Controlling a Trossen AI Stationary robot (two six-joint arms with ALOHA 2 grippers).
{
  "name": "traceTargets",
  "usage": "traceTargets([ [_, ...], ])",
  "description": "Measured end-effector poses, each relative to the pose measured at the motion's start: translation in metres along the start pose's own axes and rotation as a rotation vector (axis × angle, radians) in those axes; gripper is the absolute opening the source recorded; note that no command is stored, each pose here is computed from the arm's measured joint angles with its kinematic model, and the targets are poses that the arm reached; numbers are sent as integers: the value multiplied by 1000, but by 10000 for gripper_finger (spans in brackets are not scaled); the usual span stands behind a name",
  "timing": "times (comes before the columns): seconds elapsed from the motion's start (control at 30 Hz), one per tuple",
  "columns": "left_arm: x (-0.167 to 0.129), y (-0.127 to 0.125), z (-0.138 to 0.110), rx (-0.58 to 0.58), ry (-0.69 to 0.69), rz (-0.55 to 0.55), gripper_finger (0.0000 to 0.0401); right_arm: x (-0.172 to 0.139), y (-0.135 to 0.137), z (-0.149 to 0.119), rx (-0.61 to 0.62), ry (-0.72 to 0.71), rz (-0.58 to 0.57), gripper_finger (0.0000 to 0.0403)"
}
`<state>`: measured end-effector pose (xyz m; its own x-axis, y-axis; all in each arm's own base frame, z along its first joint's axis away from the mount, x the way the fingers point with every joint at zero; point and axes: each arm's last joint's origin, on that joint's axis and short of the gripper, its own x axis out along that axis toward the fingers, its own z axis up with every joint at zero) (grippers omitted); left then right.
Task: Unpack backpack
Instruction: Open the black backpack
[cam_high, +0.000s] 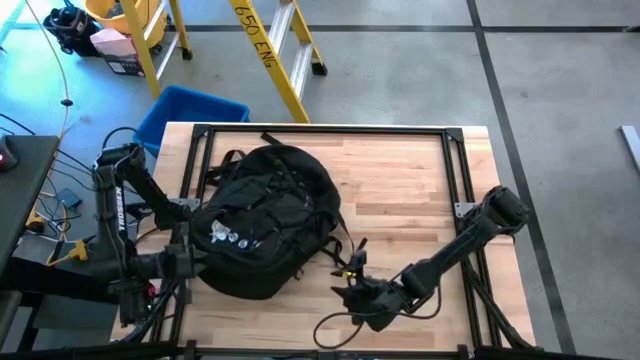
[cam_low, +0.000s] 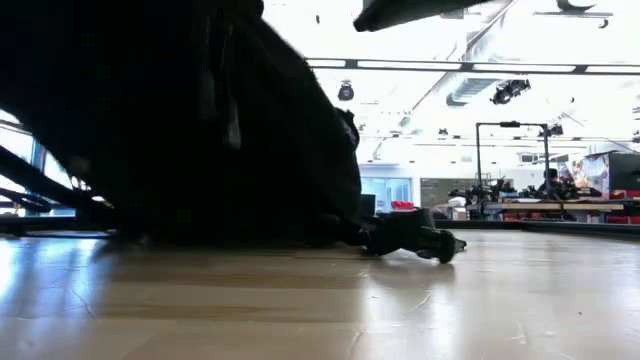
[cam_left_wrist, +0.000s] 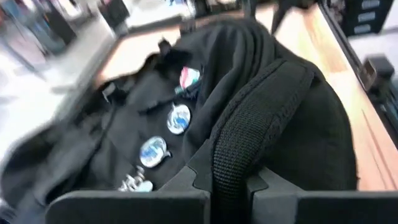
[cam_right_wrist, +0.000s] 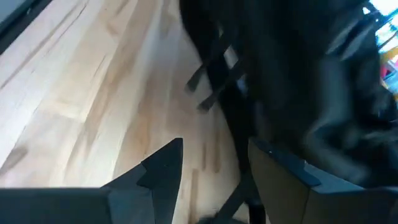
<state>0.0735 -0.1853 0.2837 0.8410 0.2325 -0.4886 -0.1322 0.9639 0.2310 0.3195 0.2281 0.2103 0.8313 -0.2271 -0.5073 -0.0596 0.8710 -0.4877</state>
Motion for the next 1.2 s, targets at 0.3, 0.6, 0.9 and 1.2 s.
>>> traceTargets([
  [0.3, 31, -23, -53, -160, 70, -105, 0, -12, -16, -2, 2, 56, -41, 169],
  [0.6, 53, -33, -88, -297, 155, -209, 0, 1, -27, -5, 92, 110, 38, 169],
  [0.9, 59, -33, -96, -323, 165, -222, 0, 6, -27, -5, 130, 117, 246, 169],
  [1.2, 59, -33, -96, -324, 167, -223, 0, 17, -24, -19, 150, 64, 283, 169],
])
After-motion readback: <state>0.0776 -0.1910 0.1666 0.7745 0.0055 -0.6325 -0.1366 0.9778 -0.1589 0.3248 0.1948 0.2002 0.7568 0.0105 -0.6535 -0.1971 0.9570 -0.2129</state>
